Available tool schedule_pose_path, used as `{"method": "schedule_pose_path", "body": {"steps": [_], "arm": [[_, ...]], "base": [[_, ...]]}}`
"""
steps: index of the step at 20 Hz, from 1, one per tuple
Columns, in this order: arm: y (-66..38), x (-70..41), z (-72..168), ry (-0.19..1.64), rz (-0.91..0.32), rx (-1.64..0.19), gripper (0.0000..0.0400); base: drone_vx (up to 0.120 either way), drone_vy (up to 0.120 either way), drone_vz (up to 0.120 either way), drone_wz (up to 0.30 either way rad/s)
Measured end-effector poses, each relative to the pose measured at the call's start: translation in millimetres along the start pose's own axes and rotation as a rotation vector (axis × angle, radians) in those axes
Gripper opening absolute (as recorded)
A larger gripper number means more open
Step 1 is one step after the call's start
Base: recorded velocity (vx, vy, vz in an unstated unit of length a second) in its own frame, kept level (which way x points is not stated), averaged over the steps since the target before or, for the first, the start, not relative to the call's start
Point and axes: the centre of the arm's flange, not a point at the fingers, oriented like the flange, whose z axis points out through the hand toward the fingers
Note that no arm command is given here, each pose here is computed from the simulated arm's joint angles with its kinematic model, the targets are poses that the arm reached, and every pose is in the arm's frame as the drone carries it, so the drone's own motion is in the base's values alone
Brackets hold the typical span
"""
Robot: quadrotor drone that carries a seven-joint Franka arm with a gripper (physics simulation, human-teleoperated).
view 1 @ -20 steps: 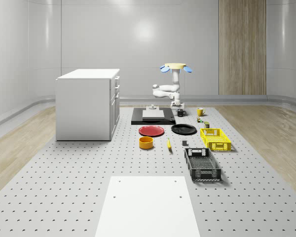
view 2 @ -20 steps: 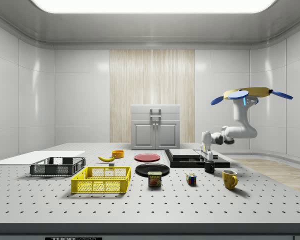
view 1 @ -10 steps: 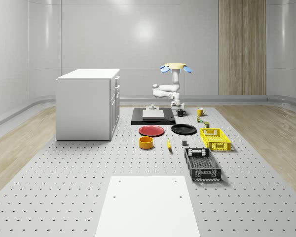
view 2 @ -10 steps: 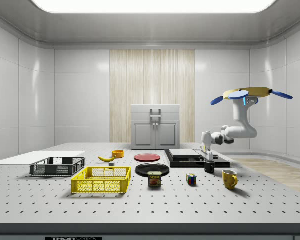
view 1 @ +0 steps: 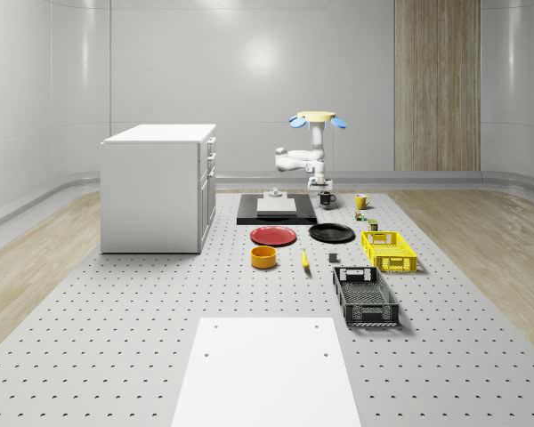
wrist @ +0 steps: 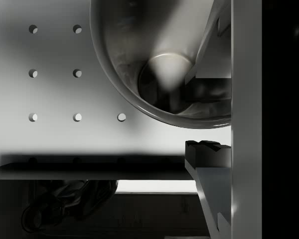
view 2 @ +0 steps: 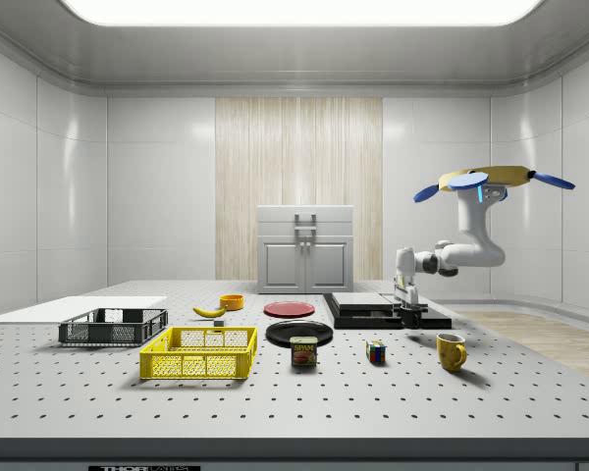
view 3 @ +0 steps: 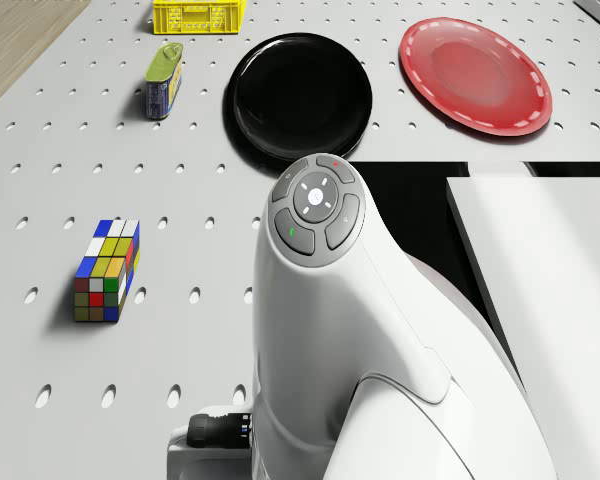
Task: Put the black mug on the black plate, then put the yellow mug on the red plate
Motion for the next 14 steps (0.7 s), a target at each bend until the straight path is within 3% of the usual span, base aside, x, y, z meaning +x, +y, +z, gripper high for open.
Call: {"method": "schedule_pose_path", "body": {"steps": [3, 7, 14], "arm": [[0.0, 0.0, -6.8, 0.0, 0.0, 0.0, 0.011], [0.0, -0.1, -11.4, 0.0, 0.0, 0.0, 0.011], [-0.1, -0.1, -14.0, 0.0, 0.0, 0.0, 0.011]], "base": [[0.0, 0.0, 0.12, 0.0], [0.11, 0.0, 0.12, 0.0], [0.12, 0.0, 0.006, 0.0]]}}
